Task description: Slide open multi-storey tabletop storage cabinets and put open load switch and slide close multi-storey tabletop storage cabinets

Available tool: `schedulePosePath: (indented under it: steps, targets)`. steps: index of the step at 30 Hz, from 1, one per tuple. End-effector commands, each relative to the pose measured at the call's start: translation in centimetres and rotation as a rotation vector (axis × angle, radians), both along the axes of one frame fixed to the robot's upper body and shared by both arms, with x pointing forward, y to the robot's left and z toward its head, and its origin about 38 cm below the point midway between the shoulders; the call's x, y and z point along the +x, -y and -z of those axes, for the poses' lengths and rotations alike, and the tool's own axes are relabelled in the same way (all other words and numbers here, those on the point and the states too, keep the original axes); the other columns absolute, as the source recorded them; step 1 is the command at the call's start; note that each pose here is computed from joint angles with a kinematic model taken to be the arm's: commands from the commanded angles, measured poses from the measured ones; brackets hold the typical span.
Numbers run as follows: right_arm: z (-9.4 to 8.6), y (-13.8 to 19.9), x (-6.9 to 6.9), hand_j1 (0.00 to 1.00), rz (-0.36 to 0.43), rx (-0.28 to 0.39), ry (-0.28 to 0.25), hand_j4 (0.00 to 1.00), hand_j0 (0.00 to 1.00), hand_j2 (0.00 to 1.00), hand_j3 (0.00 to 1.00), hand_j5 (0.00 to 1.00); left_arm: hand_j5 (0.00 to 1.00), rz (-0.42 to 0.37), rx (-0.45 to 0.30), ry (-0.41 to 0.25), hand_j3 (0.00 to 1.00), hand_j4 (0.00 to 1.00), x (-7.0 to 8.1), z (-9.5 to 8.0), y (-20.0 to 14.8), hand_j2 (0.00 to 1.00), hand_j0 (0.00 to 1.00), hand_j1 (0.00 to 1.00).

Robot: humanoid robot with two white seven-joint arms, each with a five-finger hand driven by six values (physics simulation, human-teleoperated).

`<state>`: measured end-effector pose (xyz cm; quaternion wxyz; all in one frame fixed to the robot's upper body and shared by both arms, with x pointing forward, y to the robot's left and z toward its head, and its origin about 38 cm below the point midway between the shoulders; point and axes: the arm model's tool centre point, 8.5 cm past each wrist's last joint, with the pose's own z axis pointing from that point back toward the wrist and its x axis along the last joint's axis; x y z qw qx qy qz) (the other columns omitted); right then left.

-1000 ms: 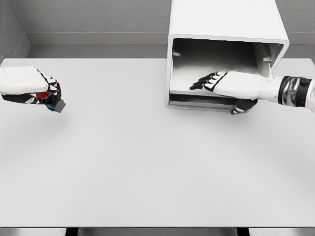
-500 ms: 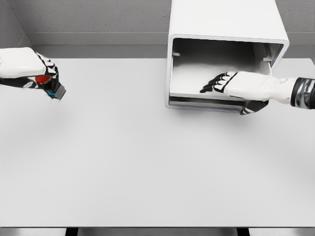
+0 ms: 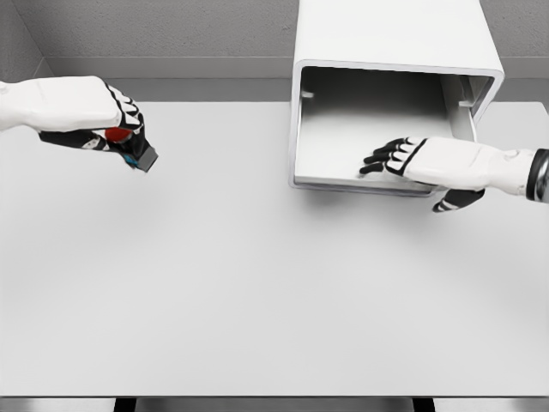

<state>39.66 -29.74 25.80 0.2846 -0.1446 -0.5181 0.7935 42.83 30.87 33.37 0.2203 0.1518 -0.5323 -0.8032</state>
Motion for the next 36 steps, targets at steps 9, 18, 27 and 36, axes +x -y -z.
schedulePosePath:
  steps: [9, 18, 27, 36]
  targets:
    - [-1.3, 1.8, -1.6, 1.00, -0.027, -0.002, 0.041, 1.00, 1.00, 1.00, 1.00, 1.00, 0.44, 0.048, -0.026, 0.004, 0.44, 0.44, -0.6, -0.9, 1.5, 0.44, 0.44, 0.44]
    - [-1.8, 2.1, -2.6, 1.00, -0.099, 0.015, 0.040, 1.00, 1.00, 1.00, 1.00, 1.00, 0.44, 0.146, -0.050, 0.047, 0.44, 0.44, -0.5, -2.5, 5.3, 0.44, 0.44, 0.44]
    - [-3.5, 4.2, -3.2, 1.00, -0.044, 0.084, 0.055, 1.00, 1.00, 1.00, 1.00, 1.00, 0.45, 0.159, -0.053, 0.087, 0.45, 0.45, -0.4, -4.1, 5.8, 0.45, 0.45, 0.45]
    - [-5.4, 7.8, -4.7, 1.00, 0.046, 0.163, 0.073, 1.00, 1.00, 1.00, 1.00, 1.00, 0.46, 0.250, -0.054, 0.136, 0.46, 0.46, -0.2, -5.2, 9.8, 0.46, 0.46, 0.46]
